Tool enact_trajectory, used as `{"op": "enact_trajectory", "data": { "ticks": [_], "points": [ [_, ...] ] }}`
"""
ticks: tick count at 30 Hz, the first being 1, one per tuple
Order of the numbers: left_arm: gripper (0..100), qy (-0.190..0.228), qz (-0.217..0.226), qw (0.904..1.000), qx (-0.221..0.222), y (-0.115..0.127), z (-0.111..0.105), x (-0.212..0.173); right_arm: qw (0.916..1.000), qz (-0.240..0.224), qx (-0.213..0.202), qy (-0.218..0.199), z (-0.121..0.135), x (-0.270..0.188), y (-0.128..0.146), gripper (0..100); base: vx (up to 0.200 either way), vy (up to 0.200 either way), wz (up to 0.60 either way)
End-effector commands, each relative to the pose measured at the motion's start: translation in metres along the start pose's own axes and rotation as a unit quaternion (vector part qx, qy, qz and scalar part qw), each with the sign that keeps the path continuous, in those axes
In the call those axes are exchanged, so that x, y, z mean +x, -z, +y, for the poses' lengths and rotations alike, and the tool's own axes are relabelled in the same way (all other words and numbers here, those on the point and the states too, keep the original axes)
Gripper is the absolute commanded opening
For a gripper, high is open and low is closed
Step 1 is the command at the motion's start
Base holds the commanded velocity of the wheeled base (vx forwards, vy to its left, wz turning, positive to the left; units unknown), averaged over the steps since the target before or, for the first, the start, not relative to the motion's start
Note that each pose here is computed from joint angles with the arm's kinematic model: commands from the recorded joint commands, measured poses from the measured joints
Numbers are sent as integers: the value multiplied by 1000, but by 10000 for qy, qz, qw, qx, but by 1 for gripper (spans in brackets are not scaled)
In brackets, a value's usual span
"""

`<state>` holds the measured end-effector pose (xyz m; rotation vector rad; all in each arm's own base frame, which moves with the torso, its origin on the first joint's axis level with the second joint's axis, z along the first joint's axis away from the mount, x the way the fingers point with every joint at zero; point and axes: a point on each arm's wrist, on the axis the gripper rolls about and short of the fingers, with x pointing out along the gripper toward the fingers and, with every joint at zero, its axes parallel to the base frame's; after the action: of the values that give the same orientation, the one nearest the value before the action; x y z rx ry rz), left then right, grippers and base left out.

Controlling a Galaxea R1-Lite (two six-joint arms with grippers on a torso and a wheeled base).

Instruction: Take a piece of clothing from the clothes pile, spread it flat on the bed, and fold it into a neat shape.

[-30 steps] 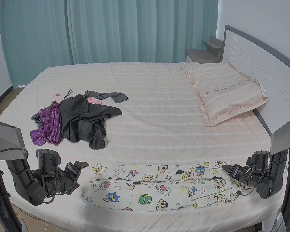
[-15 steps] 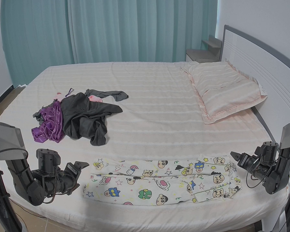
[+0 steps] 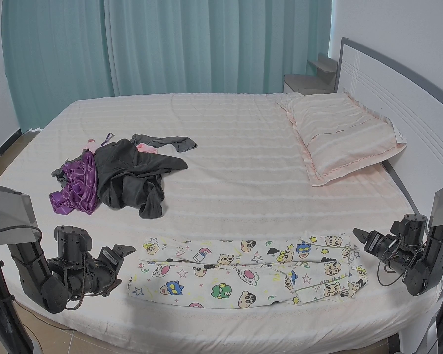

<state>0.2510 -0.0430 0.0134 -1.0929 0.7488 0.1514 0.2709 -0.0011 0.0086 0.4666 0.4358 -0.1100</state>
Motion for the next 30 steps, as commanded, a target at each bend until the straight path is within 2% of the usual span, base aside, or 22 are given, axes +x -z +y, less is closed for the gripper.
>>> {"op": "enact_trajectory", "data": {
  "ticks": [1, 21, 26, 30],
  "points": [
    [100, 2, 0, 10000, -13, 0, 0, -2, 10000, -23, -8, -12, 1, -1, -1, 100, 0, 200, 0],
    [100, -8, -4, 10000, -14, 0, 1, -1, 10000, -50, -19, -25, 2, -1, -2, 100, 0, 200, 0],
    [100, 10, 1, 10000, 44, 1, 0, -2, 9994, -312, -1, -169, 7, -5, -12, 100, 0, 0, 0],
    [100, 171, 14, 9997, 157, 5, -9, -3, 9991, -274, -13, -326, 15, -8, -10, 100, 0, 0, 0]
  ]
}}
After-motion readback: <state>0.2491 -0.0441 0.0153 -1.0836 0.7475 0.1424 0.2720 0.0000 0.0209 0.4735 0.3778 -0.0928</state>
